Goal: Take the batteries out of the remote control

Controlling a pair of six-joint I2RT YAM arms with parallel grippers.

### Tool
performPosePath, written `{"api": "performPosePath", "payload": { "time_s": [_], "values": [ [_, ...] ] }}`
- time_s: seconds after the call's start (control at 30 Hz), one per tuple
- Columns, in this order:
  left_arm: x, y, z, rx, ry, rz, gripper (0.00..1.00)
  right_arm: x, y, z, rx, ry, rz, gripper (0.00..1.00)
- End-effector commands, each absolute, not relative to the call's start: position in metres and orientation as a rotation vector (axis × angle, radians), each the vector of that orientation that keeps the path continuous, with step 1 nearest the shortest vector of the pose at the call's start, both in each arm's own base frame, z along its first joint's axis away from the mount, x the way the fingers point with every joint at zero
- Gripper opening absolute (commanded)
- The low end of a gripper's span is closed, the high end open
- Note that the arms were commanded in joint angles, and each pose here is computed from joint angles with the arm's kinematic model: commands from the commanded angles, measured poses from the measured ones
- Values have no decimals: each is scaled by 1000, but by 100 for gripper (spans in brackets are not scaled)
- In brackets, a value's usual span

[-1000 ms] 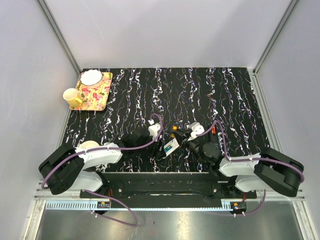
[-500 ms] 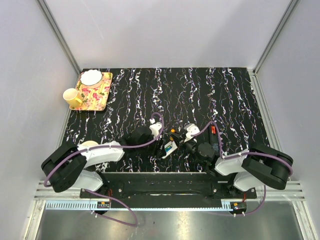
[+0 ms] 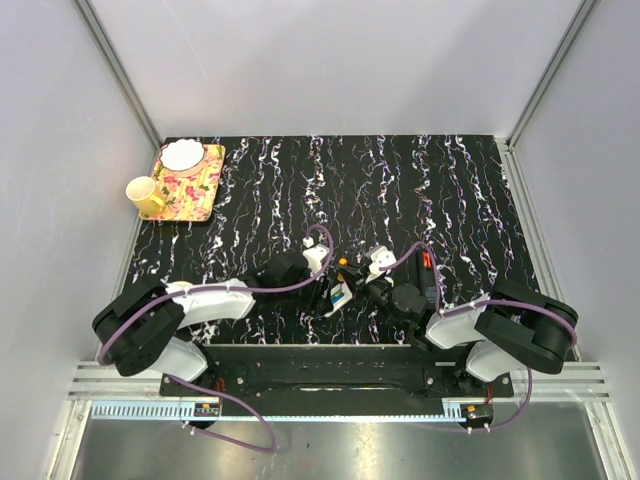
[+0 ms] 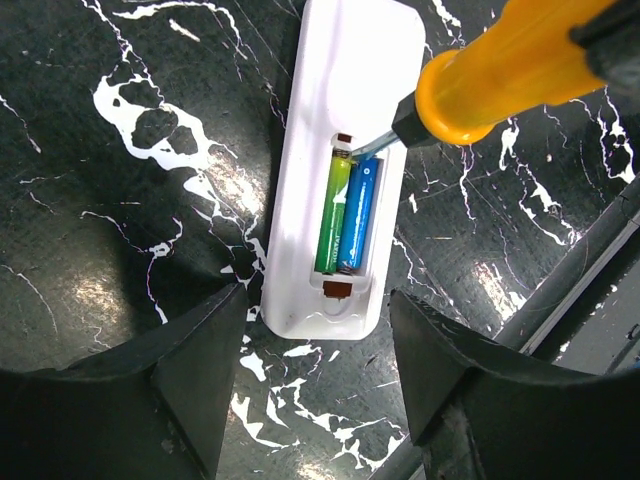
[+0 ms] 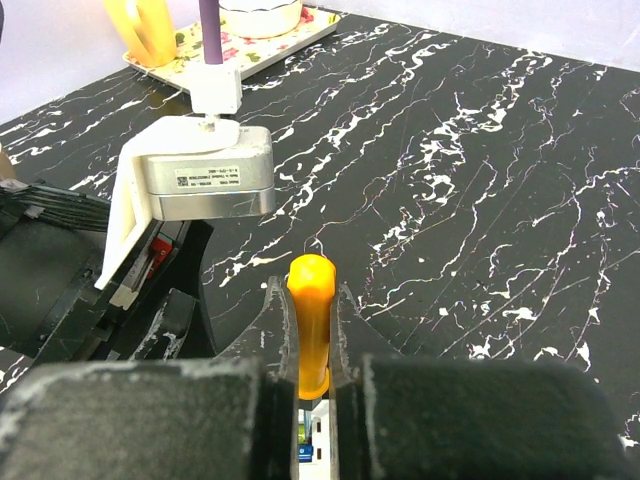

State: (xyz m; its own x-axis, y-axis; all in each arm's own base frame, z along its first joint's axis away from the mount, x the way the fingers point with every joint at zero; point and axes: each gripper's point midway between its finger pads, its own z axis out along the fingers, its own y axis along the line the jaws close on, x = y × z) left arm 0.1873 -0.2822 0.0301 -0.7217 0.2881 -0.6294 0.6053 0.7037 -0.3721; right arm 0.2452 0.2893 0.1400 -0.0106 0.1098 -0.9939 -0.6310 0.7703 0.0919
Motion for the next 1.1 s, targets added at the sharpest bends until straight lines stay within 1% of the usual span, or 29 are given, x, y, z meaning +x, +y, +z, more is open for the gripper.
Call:
{"api": "performPosePath", "payload": {
  "time_s": [0.0,0.4,0.57,0.67,0.93,0.97,1.07],
  "values": [
    [200,-294,43,676,2319,-786,62,248,296,177,-357,1367,685,0],
    [201,-295,37,672,2344,-775,58,254,290,156,-305,1457,650,0],
    [201,-294,36,669,2350,-771,57,262,272,156,-271,1450,540,0],
    [201,-294,35,675,2352,-768,57,265,269,159,-308,1441,488,0],
    [201,-296,34,681,2360,-773,56,263,279,150,-340,1473,519,0],
    [200,-296,33,683,2364,-770,54,263,279,149,-345,1476,519,0],
    [200,-297,32,686,2370,-768,52,261,284,146,-334,1506,552,0]
  ]
}}
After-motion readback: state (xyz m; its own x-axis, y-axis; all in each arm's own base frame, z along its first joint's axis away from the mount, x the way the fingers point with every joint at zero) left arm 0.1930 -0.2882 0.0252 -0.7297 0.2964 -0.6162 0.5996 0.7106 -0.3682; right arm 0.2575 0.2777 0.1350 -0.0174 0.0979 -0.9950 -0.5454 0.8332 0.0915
